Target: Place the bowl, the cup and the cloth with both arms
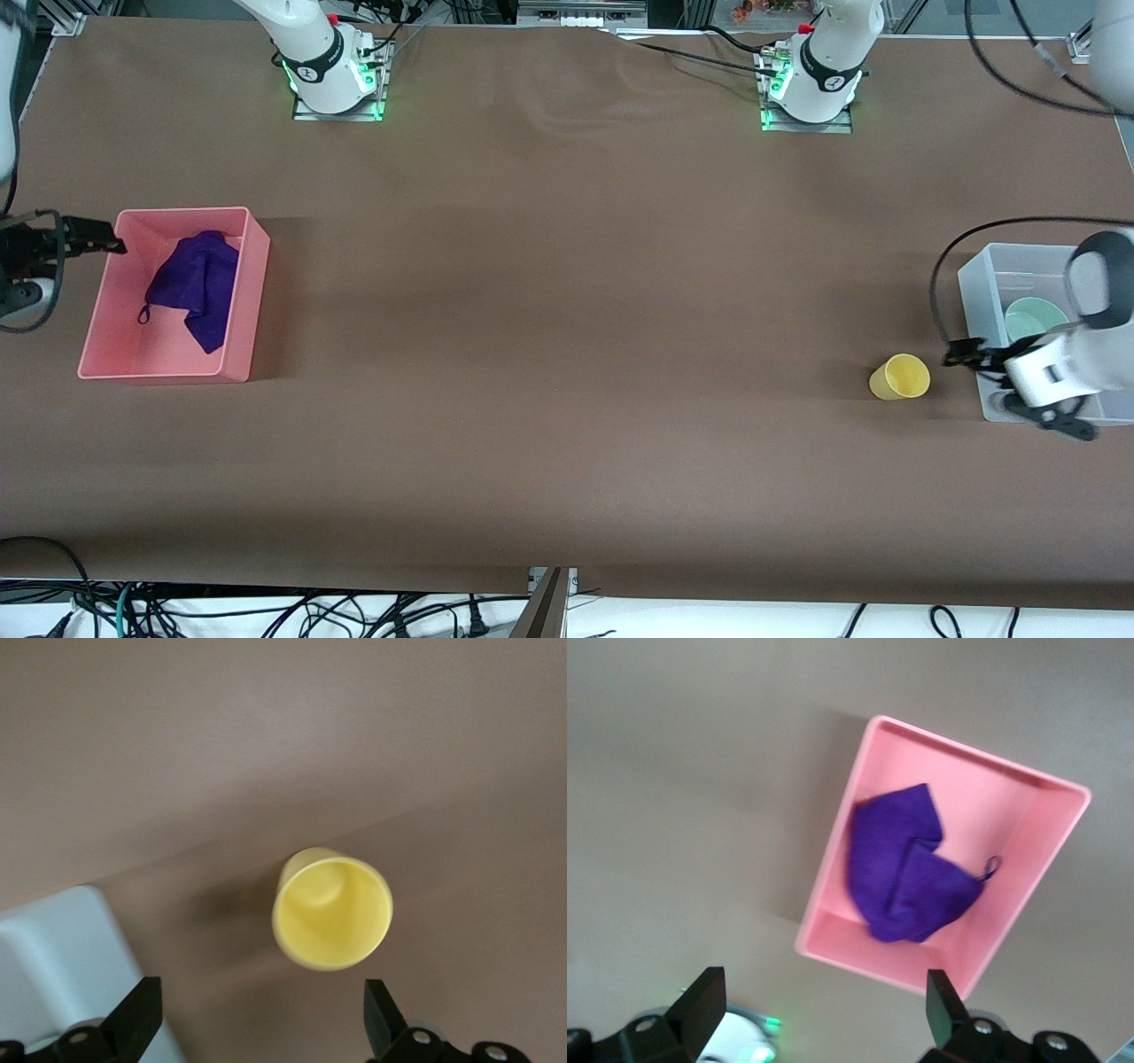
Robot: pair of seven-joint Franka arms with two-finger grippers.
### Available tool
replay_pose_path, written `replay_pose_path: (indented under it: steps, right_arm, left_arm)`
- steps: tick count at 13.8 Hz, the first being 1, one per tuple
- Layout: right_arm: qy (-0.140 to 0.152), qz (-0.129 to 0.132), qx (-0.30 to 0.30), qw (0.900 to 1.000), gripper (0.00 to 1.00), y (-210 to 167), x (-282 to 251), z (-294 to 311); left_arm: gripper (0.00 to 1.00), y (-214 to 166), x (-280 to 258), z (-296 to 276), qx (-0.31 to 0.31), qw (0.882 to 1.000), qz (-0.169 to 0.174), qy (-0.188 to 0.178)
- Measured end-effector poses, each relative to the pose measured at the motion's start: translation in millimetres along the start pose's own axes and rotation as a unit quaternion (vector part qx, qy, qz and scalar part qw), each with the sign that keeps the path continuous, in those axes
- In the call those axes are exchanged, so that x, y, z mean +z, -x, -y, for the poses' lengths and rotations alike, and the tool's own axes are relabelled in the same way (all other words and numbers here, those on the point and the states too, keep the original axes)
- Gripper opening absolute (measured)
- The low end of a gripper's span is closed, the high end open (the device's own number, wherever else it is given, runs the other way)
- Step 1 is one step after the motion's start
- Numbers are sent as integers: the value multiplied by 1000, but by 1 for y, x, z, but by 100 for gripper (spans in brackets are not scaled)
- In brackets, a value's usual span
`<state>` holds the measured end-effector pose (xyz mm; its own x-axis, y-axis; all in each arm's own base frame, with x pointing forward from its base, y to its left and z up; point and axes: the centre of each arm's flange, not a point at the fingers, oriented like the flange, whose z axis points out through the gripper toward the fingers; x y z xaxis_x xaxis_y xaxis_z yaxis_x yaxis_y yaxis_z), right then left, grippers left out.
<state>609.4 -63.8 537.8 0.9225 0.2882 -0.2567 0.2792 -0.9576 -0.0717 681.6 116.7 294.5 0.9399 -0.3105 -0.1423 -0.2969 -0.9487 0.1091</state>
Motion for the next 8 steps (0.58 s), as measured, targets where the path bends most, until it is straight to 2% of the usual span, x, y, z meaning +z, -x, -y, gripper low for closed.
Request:
replay_pose_path:
  steps: [2,3,4,6,8]
  right_arm:
    - [0,-10,59,998,100,-3,-18,45]
    - [2,-17,70,997,100,-3,-24,54]
    - [5,-30,77,997,100,-2,-33,55]
    - [16,-78,84,993,100,3,-59,49]
    - [20,-105,87,990,100,14,-77,47]
  left_arm:
    - [96,-8,42,3,-7,1000,-11,12]
    - [87,-11,58,5,-8,1000,-20,13]
    - [74,-11,70,6,-9,1000,-25,14]
    - [52,-12,77,5,-8,999,-28,15]
    - [31,-12,74,5,-8,999,-31,13]
